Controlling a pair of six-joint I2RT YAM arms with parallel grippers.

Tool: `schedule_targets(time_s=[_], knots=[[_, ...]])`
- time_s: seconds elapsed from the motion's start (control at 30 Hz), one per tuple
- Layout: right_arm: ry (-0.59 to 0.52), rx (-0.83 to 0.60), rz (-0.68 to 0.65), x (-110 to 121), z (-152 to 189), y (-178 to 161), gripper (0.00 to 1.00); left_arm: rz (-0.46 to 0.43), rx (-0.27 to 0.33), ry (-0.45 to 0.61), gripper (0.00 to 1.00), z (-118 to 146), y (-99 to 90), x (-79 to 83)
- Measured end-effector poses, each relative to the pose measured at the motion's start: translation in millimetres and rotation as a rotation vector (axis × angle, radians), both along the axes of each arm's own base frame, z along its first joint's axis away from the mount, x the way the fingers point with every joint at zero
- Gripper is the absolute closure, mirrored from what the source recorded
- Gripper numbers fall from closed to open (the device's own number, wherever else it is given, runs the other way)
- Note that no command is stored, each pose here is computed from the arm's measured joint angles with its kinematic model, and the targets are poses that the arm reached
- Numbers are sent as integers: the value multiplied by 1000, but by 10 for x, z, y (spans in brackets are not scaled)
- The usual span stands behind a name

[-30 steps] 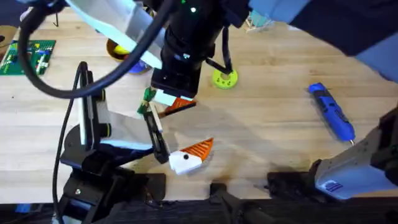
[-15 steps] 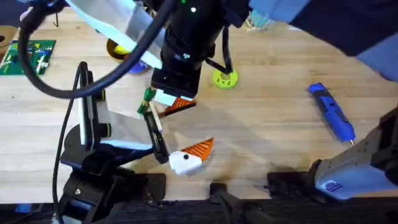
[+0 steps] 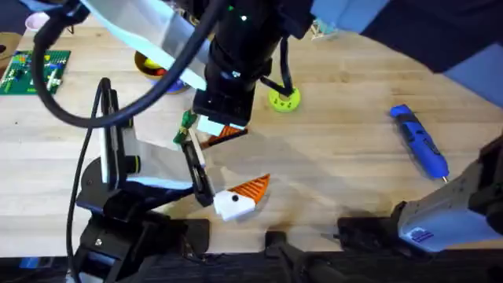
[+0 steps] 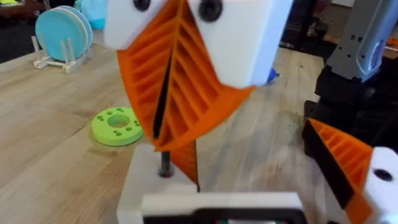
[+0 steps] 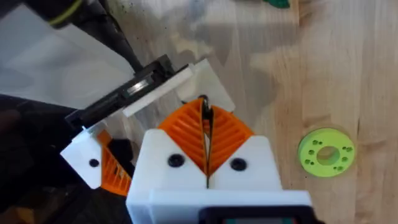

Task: Pick up the gripper from the table and insert it into the empty holder that is missing its gripper. Then pick up a screw, insert it into the mounting hole, and use the screwdriver to tighten it. Finally, clean up the table by picking up the vegetable and placing it into the bucket.

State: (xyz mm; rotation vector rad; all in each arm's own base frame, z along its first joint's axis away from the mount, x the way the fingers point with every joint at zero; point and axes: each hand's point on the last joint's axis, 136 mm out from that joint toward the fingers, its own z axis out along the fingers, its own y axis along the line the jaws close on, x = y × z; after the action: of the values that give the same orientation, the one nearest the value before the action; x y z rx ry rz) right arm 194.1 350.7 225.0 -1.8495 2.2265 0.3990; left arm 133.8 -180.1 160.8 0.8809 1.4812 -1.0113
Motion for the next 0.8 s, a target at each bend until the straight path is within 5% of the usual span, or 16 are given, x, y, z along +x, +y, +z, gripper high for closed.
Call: schedule_targets(time_s=[0.8], knots=[[25,8,8,-14,-51,59,995,-8,-3,8,9,-2,-5,-13]])
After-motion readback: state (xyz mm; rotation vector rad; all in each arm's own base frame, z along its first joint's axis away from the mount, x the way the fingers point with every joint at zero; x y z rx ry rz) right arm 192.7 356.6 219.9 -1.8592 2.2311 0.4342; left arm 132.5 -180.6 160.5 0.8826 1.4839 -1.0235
